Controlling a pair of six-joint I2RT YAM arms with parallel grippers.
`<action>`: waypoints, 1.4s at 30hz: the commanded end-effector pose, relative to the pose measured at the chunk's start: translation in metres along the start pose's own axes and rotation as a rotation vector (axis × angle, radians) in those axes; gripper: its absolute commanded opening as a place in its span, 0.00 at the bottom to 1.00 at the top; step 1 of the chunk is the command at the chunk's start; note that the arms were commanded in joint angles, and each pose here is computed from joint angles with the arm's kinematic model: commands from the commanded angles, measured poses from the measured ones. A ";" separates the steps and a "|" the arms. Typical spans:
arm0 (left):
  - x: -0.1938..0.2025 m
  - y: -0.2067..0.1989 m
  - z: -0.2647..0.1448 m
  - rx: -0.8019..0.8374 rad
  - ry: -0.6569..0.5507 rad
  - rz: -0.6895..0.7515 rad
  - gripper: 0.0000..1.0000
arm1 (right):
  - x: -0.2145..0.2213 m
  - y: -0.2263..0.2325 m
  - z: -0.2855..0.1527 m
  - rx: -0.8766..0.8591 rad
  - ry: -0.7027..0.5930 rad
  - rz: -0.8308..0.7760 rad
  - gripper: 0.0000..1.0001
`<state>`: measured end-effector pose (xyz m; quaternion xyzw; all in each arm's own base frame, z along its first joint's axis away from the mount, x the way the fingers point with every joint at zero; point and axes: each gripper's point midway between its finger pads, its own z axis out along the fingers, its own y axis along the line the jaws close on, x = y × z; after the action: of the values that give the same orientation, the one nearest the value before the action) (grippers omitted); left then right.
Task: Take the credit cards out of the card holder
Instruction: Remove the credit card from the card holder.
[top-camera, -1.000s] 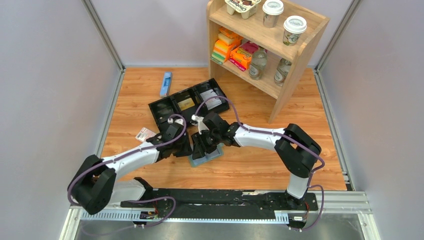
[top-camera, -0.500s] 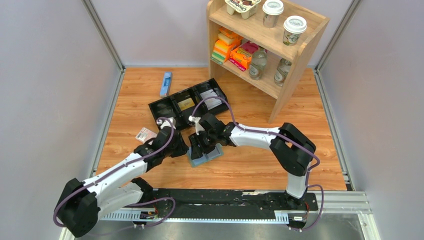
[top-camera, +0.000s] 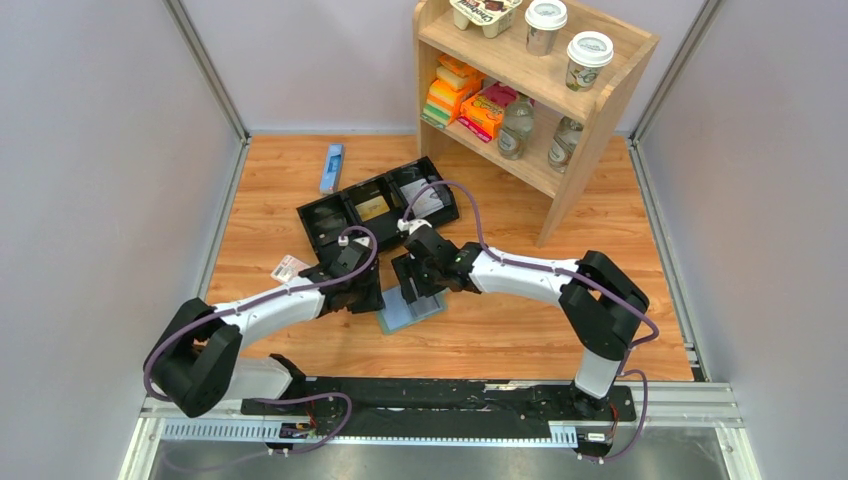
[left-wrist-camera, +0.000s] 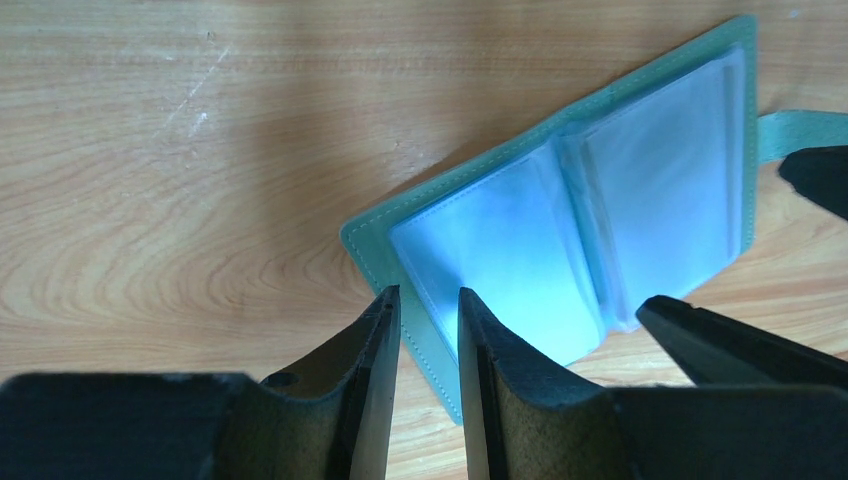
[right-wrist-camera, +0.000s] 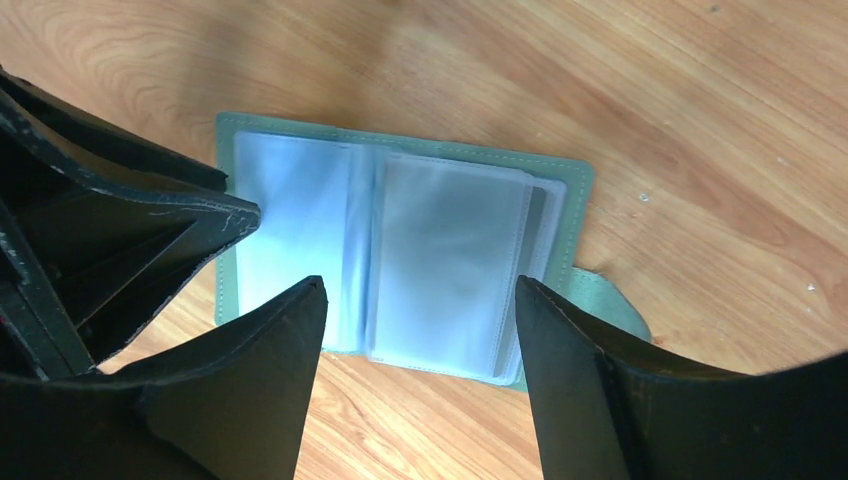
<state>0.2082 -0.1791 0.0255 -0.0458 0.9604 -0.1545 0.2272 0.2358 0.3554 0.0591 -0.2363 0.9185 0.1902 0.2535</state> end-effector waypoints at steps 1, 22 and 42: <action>-0.001 -0.006 0.001 0.002 0.030 0.041 0.36 | 0.001 -0.013 0.005 0.079 -0.004 0.015 0.73; 0.006 -0.005 0.006 0.000 0.065 0.042 0.36 | 0.013 0.020 0.011 -0.108 0.066 -0.005 0.63; 0.006 -0.006 0.005 0.018 0.049 0.037 0.35 | 0.001 0.072 -0.007 -0.406 0.053 -0.011 0.55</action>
<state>0.2071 -0.1830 0.0205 -0.0312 0.9666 -0.1488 0.2063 0.1976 0.3922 0.0569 -0.2828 0.8918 0.3114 0.1662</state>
